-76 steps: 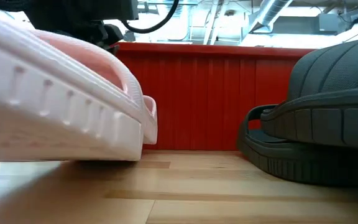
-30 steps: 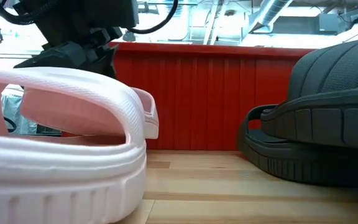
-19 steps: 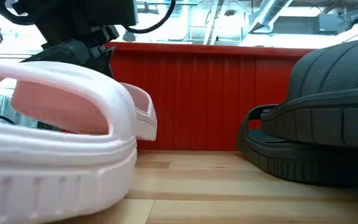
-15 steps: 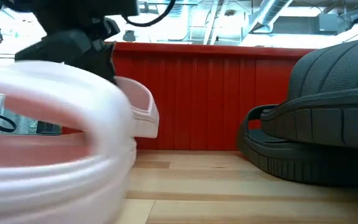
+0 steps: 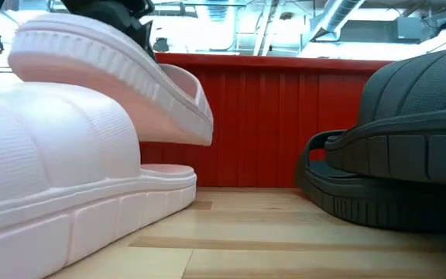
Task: Pick and place slides into bin
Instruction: Put the top pink slipper in the red bin
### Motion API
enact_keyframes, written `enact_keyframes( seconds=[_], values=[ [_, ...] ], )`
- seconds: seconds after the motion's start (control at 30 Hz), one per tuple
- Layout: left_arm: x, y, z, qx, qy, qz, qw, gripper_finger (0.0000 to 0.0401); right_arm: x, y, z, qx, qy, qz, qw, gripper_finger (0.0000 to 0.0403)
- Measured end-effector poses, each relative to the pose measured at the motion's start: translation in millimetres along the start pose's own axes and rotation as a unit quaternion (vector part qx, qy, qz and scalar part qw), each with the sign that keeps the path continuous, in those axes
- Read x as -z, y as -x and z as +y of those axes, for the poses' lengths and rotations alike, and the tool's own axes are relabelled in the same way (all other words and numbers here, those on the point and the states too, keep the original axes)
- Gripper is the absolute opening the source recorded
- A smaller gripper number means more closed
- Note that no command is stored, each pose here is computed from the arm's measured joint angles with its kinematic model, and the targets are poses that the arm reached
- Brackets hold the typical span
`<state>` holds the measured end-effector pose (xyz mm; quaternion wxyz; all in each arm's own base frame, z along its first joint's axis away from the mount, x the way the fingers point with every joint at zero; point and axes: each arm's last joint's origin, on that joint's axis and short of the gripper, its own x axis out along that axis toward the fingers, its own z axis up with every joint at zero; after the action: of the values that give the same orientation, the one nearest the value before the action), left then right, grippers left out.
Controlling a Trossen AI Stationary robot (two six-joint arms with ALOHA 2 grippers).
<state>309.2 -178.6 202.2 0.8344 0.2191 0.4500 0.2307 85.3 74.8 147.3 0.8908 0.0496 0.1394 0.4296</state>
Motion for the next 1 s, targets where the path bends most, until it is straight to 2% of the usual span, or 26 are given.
enact_keyframes(
  seconds=[0.33,0.5,1.0],
  values=[
    [4.8,12.2,-8.5,0.002,0.006,-0.017,1.0,0.0,0.1,0.0,0.0,0.0,0.0,0.0,1.0,0.0226],
    [-2.2,24.4,-4.7,0.0,0.027,-0.02,0.999,0.0,0.0,0.0,0.0,0.0,0.0,0.0,1.0,0.0226],
    [-32.1,93.9,11.7,0.017,0.024,-0.072,0.997,0.0,0.0,0.0,0.0,0.0,0.0,0.0,1.0,0.0226]
  ],
)
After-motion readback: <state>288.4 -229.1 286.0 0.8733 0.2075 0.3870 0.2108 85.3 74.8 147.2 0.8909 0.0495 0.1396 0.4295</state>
